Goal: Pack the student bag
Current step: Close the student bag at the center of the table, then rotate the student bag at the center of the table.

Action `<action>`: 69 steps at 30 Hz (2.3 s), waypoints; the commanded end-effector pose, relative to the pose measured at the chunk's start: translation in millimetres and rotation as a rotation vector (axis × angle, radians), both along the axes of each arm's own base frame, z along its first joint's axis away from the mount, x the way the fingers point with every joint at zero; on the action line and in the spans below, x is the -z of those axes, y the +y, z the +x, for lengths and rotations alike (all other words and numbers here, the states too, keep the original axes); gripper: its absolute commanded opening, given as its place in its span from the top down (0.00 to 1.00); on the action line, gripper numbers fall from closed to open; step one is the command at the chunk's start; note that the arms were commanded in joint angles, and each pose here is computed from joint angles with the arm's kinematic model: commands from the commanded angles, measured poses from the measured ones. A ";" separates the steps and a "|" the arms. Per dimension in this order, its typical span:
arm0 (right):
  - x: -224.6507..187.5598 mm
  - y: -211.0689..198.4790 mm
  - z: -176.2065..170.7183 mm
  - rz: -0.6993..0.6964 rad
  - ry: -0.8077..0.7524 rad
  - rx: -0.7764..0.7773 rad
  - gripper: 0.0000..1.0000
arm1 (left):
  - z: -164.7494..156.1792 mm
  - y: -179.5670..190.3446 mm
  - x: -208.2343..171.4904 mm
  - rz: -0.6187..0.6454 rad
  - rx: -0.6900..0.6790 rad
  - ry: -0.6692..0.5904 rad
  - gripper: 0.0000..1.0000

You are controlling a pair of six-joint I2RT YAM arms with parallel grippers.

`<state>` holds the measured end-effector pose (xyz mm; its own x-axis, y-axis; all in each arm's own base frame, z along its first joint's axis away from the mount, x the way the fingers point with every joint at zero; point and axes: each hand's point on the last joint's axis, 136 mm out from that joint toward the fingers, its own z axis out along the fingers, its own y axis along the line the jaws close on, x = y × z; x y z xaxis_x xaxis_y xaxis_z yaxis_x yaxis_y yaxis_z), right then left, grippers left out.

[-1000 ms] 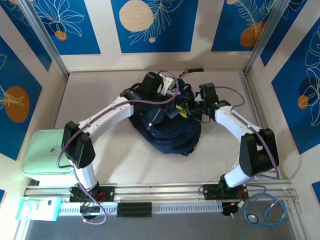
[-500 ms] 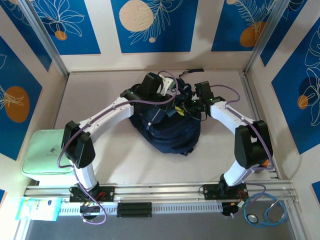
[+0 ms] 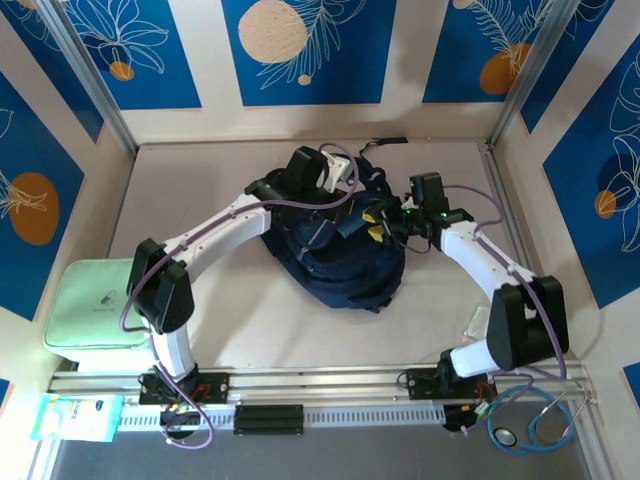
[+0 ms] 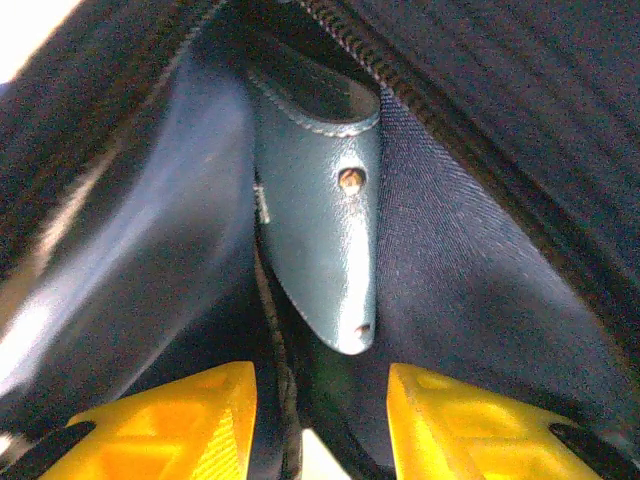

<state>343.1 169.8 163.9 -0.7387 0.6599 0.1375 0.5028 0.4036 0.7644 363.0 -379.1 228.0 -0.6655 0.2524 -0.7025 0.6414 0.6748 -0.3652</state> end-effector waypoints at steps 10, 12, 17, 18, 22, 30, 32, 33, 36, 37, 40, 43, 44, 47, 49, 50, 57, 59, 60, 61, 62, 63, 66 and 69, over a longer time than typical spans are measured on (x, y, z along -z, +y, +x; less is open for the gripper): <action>6.9 -77.9 -41.8 -0.162 -0.060 0.119 0.52 | -38.8 4.5 13.3 -0.075 0.142 0.072 0.36; 6.6 -83.5 -45.0 -0.195 -0.090 0.110 0.49 | -46.3 16.2 19.8 -0.068 0.137 0.081 0.29; 11.0 -83.3 -52.2 -0.225 -0.129 0.067 0.41 | -46.3 65.4 40.7 -0.067 -0.017 0.136 0.27; 11.2 -78.9 -52.0 -0.212 -0.140 0.043 0.40 | -42.9 79.0 47.5 -0.067 -0.082 0.164 0.27; 9.5 -58.6 -49.0 -0.175 -0.169 -0.048 0.39 | -32.0 126.1 77.7 -0.072 -0.325 0.289 0.32; 7.3 -36.8 -40.8 -0.158 -0.187 -0.121 0.39 | -18.7 132.4 109.3 -0.134 -0.482 0.424 0.54; 7.7 -31.7 -40.8 -0.141 -0.189 -0.143 0.39 | -15.0 129.9 114.3 -0.147 -0.495 0.440 0.56; 7.5 -29.2 -40.7 -0.133 -0.189 -0.153 0.40 | -12.8 125.8 113.6 -0.166 -0.486 0.443 0.58; 13.0 -25.2 -41.1 -0.130 -0.168 -0.176 0.44 | -6.5 116.3 111.6 -0.205 -0.467 0.453 0.60; 16.8 -24.4 -41.4 -0.135 -0.155 -0.181 0.45 | -4.6 116.1 113.0 -0.201 -0.471 0.457 0.61; 26.4 -24.5 -41.3 -0.153 -0.116 -0.191 0.46 | -2.3 113.4 116.5 -0.194 -0.467 0.468 0.63; 35.0 -24.3 -41.1 -0.164 -0.087 -0.202 0.46 | -1.0 107.5 119.0 -0.210 -0.451 0.492 0.67; 36.7 -24.6 -41.3 -0.169 -0.079 -0.204 0.47 | -0.7 105.9 118.9 -0.215 -0.446 0.496 0.67; 44.4 -31.6 -44.4 -0.220 -0.041 -0.191 0.47 | 0.2 104.9 121.3 -0.215 -0.453 0.512 0.69; 48.8 -37.3 -47.1 -0.249 -0.028 -0.176 0.43 | 0.8 102.7 121.7 -0.218 -0.450 0.519 0.70; 50.3 -38.9 -47.9 -0.258 -0.026 -0.173 0.42 | 1.0 101.7 121.9 -0.220 -0.447 0.522 0.70; 58.7 -36.5 -46.4 -0.235 -0.002 -0.177 0.39 | 0.1 89.6 111.9 -0.290 -0.408 0.561 0.87; 54.6 -31.6 -42.7 -0.207 -0.028 -0.195 0.39 | -1.3 88.4 102.8 -0.323 -0.404 0.558 0.92; 51.1 -28.7 -39.0 -0.195 -0.049 -0.208 0.40 | -2.0 88.6 98.5 -0.335 -0.404 0.556 0.97; 48.3 -27.1 -35.2 -0.190 -0.062 -0.214 0.40 | -3.3 88.6 92.8 -0.350 -0.402 0.553 1.00; 45.8 -25.4 -31.2 -0.184 -0.082 -0.225 0.40 | -4.3 88.5 88.0 -0.366 -0.401 0.550 1.00; 42.7 -24.2 -25.1 -0.180 -0.108 -0.235 0.41 | -5.7 88.8 83.1 -0.385 -0.403 0.550 1.00; 37.7 -21.1 -8.6 -0.181 -0.153 -0.256 0.43 | -10.1 93.4 70.4 -0.434 -0.427 0.542 1.00; 32.3 -15.9 9.9 -0.172 -0.195 -0.280 0.44 | -15.7 101.3 60.4 -0.450 -0.459 0.519 1.00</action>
